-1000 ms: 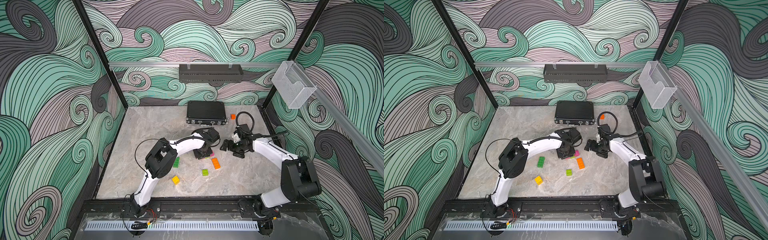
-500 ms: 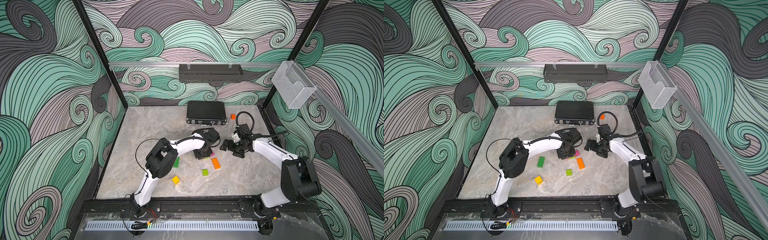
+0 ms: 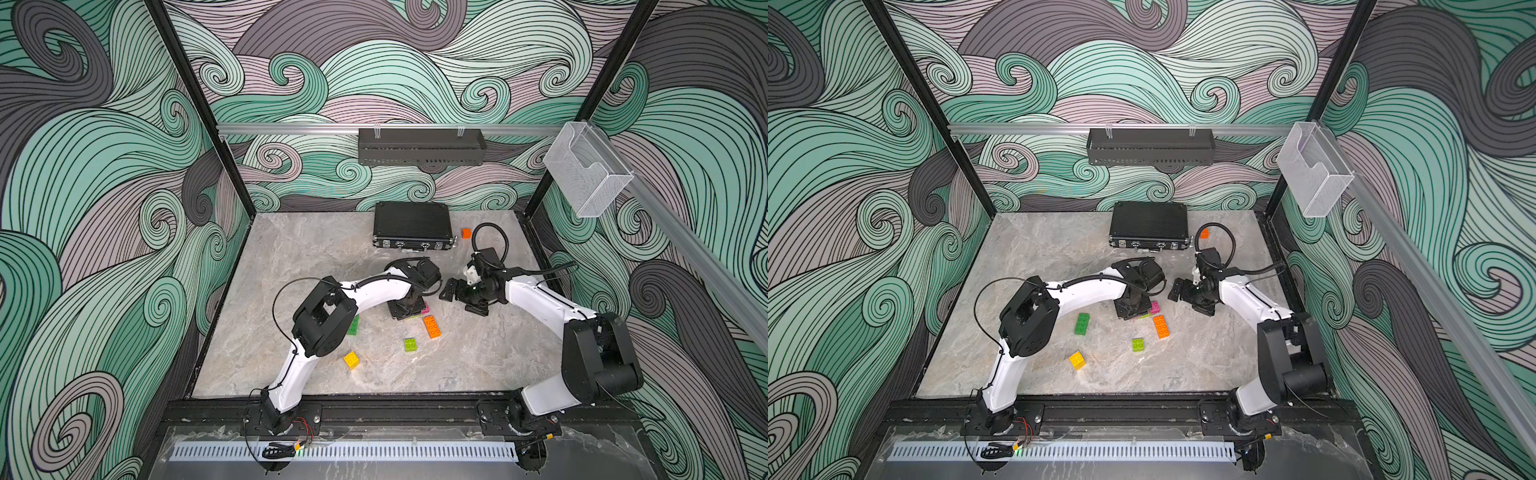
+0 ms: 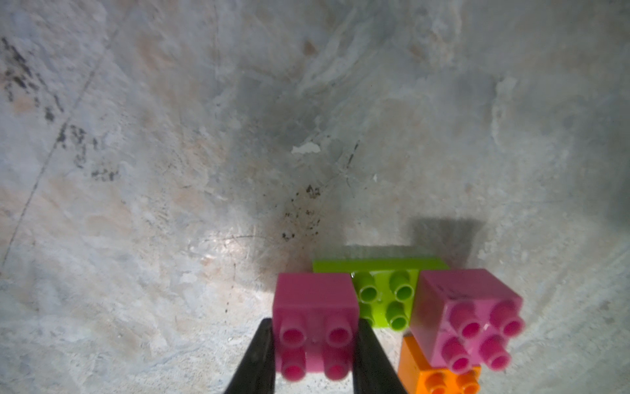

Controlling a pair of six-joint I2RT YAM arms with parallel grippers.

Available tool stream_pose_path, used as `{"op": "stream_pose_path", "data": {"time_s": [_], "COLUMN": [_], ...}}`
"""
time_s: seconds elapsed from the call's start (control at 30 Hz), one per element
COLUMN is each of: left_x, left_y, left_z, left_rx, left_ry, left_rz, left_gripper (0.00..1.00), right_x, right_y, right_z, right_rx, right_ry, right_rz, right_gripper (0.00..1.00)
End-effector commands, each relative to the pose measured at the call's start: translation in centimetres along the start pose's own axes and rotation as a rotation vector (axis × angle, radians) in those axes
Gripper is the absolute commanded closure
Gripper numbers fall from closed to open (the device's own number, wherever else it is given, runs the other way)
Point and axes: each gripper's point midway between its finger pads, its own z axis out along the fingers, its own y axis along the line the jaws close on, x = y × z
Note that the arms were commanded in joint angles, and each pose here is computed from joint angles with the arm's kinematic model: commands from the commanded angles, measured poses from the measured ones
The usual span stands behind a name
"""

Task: Assemble a carrot with lego
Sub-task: Move the lego brick at the center of the board.

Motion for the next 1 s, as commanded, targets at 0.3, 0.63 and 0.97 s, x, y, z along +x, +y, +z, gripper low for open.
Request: {"op": "stream_pose_path", "data": {"time_s": [0.3, 0.63, 0.97], "left_x": [0.6, -0.5, -3.1], "left_y": [2.5, 0.8, -2.0], "left_z": [3.3, 3.2, 3.6], "left_rx": [-0.145, -0.144, -0.118], "left_ry": [0.01, -0.028, -0.082], "left_rz": [0.097, 0.155, 0.19], "left_gripper": [1.0, 0.99, 0.93], "right_x": [0.0, 0.2, 0.2], "right_y": [0.1, -0.1, -1.1], "right_z": [-0.7, -1.2, -2.3], "right_rx": [-0.009, 0.003, 0.02], "right_ry": [-0.016, -0.031, -0.054], "right_rz": [0.003, 0.001, 0.024], "right_gripper": [0.03, 0.02, 0.01]}}
